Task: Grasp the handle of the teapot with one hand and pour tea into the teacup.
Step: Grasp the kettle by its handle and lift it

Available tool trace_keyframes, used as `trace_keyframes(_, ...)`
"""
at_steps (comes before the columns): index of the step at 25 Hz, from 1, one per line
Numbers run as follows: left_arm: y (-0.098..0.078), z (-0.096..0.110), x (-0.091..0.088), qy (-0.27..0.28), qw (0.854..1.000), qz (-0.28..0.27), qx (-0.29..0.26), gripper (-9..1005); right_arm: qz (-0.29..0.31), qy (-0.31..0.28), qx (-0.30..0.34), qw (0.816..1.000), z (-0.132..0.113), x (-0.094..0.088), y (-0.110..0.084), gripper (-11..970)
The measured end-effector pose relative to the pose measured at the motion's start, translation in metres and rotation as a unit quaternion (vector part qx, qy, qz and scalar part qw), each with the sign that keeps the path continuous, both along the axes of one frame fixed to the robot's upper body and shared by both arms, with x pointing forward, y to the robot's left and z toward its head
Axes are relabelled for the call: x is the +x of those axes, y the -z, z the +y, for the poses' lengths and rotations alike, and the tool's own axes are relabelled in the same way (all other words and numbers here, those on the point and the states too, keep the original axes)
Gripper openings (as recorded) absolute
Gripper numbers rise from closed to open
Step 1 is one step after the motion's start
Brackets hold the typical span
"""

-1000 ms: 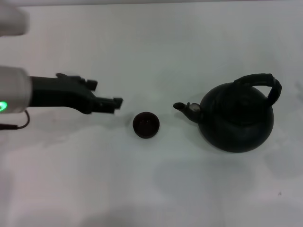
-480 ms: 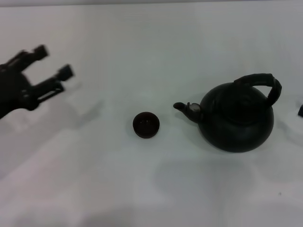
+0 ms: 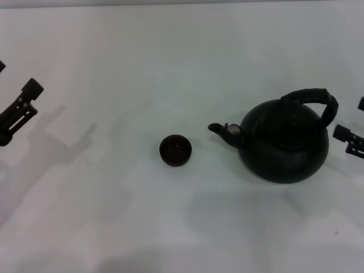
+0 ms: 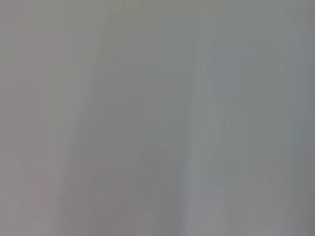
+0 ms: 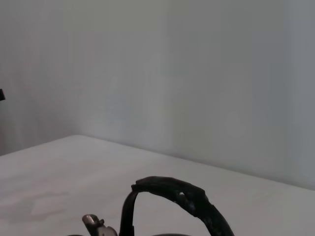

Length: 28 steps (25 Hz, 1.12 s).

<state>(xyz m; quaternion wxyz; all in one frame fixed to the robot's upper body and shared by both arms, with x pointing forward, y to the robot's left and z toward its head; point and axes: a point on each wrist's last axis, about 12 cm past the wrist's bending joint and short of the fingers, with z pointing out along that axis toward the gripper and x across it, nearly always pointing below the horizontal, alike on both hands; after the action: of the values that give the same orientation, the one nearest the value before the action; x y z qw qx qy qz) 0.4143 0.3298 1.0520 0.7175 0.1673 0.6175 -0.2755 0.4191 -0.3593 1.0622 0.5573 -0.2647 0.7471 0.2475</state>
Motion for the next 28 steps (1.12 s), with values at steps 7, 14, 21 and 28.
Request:
trace_keyframes(7,0.003,-0.001,-0.003,-0.004,1.0,-0.003,-0.003,865,0.004,-0.007,0.004,1.0,0.011,0.021,0.013,850)
trace_keyframes(14,0.003,0.001,-0.003,-0.01,1.0,-0.003,-0.005,864,0.008,-0.003,0.004,1.0,0.013,0.028,0.017,740)
trace_keyframes(21,0.003,0.001,-0.001,-0.011,1.0,-0.001,-0.005,863,0.007,0.011,0.015,1.0,0.011,0.027,0.018,713)
trace_keyframes(28,0.004,0.003,0.001,-0.019,1.0,0.001,-0.004,863,0.002,0.018,0.019,1.0,0.008,0.025,0.017,633)
